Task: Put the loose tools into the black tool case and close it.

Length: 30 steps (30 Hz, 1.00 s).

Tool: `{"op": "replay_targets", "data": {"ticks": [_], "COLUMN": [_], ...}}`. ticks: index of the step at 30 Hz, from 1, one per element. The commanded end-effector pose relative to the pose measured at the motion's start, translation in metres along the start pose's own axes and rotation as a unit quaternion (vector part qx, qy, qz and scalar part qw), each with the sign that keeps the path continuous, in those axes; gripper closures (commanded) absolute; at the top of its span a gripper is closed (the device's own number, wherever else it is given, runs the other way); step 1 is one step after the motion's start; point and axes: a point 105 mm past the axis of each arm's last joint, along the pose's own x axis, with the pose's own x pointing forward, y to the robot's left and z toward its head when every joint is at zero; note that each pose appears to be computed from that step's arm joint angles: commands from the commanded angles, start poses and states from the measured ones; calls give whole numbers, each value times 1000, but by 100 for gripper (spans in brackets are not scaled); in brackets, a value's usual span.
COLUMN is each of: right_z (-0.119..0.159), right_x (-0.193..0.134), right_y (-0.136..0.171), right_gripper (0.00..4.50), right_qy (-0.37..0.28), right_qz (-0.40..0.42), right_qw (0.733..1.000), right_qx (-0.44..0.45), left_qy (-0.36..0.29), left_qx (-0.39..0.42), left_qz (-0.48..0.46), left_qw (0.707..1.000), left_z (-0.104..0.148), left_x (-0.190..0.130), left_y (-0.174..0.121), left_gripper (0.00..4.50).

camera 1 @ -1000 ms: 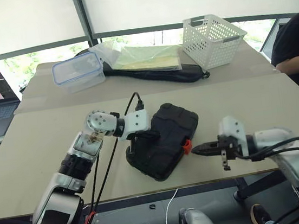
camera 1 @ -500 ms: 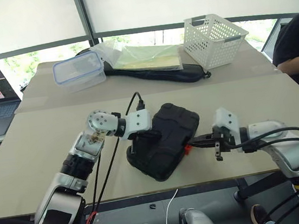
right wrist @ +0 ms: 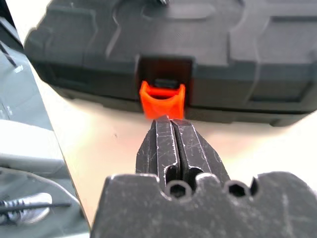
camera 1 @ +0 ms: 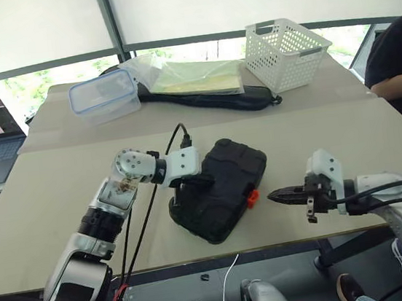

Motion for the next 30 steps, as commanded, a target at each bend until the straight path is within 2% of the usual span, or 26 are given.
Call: {"op": "replay_targets", "data": {"ticks": [1, 12, 22, 30], "right_z": [29, 3, 20, -29], "right_x": [9, 18, -15, -11], "right_y": [6, 1, -1, 10], "right_gripper": [450, 450, 450, 450], "right_qy": [-38, 29, 1, 68], "right_qz": [13, 20, -18, -14], "right_qw": [999, 999, 1000, 997], "right_qx": [-26, -31, -18, 21], "left_qy": [31, 26, 28, 16], "left_qx": [-15, -14, -19, -13], "left_qz": [-30, -28, -25, -31], "left_qw": [999, 999, 999, 999], "left_z": [-17, -14, -18, -11], "left_x": [10, 11, 9, 15], "left_y": [-13, -11, -12, -12], "left_gripper": [446, 446, 446, 446]}}
